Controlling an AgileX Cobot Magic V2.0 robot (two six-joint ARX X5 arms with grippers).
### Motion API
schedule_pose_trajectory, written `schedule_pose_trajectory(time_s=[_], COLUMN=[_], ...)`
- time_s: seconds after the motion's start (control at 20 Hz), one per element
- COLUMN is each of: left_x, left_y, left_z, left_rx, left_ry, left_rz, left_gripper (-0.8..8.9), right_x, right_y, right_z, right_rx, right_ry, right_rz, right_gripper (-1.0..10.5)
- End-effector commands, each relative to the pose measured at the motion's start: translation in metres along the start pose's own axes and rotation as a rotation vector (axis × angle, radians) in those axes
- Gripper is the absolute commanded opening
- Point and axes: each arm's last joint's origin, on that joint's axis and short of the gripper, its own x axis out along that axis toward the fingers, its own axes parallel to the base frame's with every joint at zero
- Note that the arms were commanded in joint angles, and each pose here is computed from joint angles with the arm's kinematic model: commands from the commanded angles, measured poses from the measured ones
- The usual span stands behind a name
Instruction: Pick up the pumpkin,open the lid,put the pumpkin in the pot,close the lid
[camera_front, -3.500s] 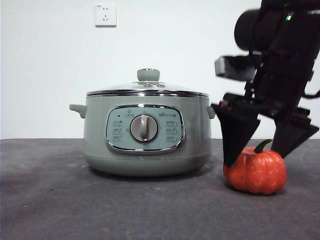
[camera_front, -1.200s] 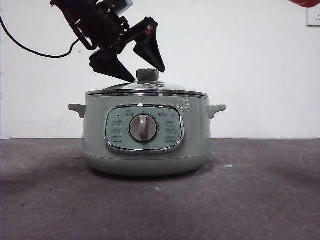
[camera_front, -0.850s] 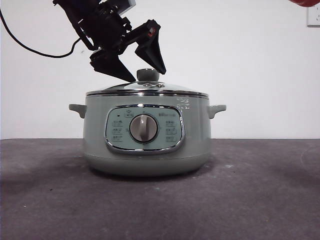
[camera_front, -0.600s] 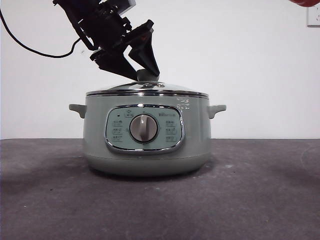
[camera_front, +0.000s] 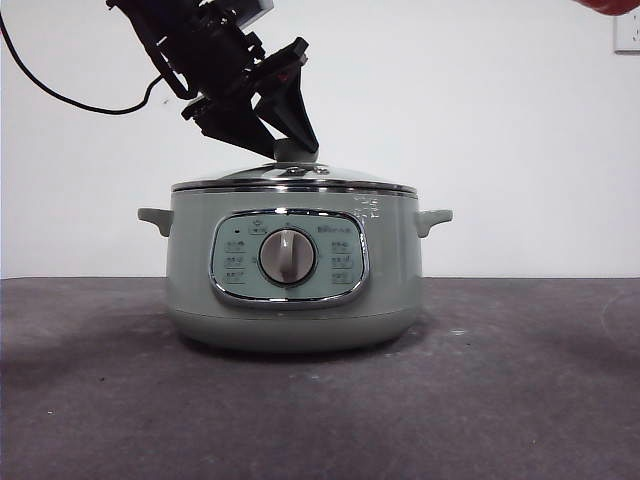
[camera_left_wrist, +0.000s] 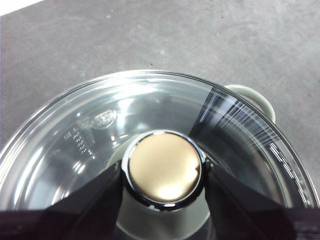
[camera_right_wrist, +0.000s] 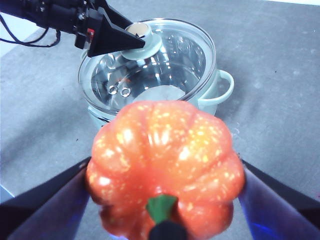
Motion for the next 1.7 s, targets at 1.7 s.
schedule_pose_trajectory(time_s=[1.7], left_x=[-0.276], left_y=[-0.062], left_z=[0.000], left_rx=[0.048], left_ry=[-0.304], left_rz=[0.099], left_gripper=[-0.09], right_x=[0.319], right_y=[0.028], right_z=[0.034], right_rx=[-0.347], right_ry=[0.311], right_rz=[0.063], right_gripper=[-0.1])
